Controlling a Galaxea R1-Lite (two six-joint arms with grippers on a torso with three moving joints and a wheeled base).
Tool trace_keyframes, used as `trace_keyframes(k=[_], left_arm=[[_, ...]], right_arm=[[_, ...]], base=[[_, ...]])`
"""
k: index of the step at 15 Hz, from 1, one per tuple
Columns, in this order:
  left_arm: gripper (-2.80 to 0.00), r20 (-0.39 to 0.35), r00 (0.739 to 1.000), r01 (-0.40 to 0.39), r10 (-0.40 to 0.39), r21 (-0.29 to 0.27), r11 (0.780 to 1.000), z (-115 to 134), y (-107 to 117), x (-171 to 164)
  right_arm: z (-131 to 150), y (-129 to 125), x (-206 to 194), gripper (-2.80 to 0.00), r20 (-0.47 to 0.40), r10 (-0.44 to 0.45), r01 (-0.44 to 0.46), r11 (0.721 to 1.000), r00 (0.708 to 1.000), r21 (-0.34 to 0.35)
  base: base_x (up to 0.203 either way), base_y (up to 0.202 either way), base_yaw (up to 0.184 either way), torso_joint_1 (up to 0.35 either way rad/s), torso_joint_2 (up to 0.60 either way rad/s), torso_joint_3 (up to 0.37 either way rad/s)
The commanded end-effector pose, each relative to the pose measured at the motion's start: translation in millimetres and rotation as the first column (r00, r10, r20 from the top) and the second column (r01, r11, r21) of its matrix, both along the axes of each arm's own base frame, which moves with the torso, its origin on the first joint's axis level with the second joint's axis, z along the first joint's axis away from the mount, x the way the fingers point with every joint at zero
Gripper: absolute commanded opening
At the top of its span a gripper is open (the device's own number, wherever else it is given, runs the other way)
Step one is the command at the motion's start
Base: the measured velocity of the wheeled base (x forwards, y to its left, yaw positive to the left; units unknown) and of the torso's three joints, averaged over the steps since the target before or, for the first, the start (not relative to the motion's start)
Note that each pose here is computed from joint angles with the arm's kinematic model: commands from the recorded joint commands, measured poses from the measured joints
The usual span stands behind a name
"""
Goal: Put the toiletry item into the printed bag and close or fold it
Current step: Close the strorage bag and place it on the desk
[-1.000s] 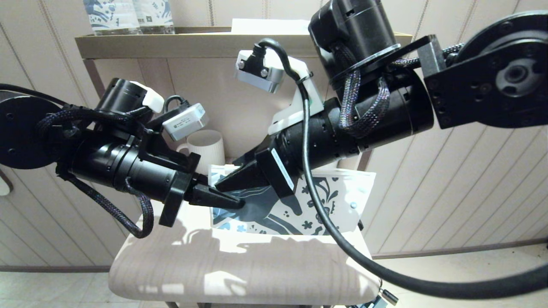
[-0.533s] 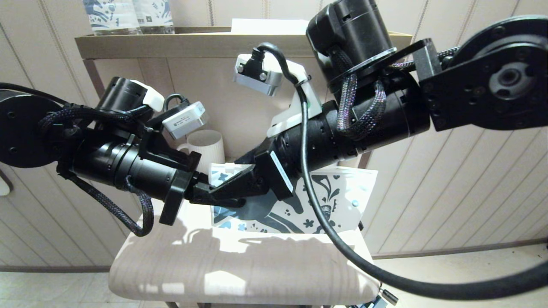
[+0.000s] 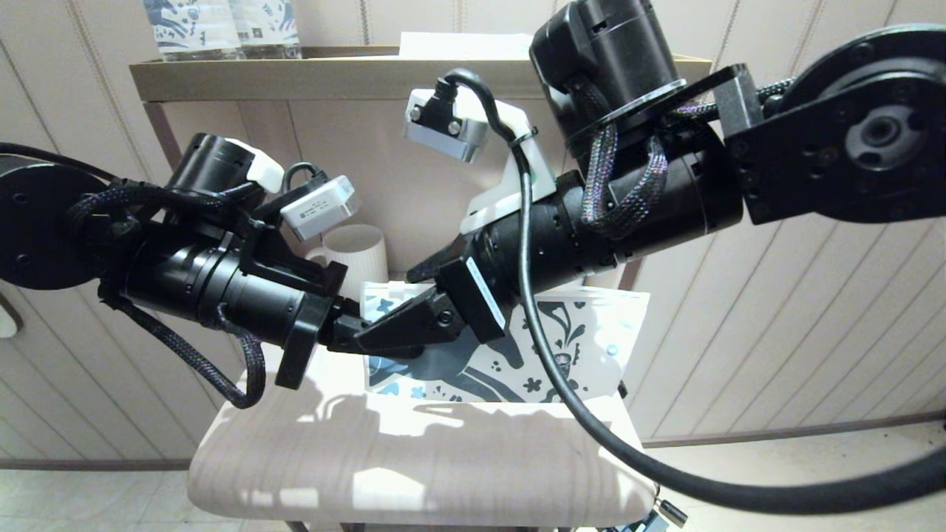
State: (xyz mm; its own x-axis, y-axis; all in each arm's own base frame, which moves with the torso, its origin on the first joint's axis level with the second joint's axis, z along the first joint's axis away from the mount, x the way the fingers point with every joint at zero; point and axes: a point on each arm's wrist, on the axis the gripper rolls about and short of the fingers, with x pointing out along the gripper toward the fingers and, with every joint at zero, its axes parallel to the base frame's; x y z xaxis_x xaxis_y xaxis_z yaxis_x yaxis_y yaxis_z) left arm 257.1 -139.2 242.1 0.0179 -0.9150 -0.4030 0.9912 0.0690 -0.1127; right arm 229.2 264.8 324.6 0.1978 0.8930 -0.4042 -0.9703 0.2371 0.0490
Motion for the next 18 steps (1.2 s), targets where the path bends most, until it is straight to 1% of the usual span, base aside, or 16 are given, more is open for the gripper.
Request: trace_keyframes(k=[1,4,5,18], left_arm=[[-2.8,-0.004,1.0,0.005,-0.005,-0.001,1.0,-0.9,-0.2,0.4],[-2.8,-0.004,1.0,0.005,-0.005,-0.001,1.0,-1.1,-0.1,0.1],[-2.8,-0.005,1.0,0.005,-0.005,-0.001,1.0,-1.3,0.0,-0.1],[-2.8,-0.015,1.0,0.005,-0.005,0.004,1.0,-4.3,-0.7,1.4]], right_arm=[[-0.8,0.4,0.0,0.0,-0.003,0.005,-0.005,1.0,1.0,-0.003],[-2.6,-0.9,1.8,0.0,-0.008,-0.003,0.003,1.0,1.0,-0.009],[-1.8,-2.0,1.8,-2.8,-0.006,-0.005,0.005,1.0,1.0,-0.008],[-3.2,-2.8,2.7,-2.8,-0.009,-0.006,0.006,1.0,1.0,-0.012]], base=[[0.0,0.0,0.0,0.0,0.0,0.0],[0.0,0.0,0.0,0.0,0.0,0.0],[0.0,0.0,0.0,0.0,0.0,0.0],[0.0,0.0,0.0,0.0,0.0,0.0]])
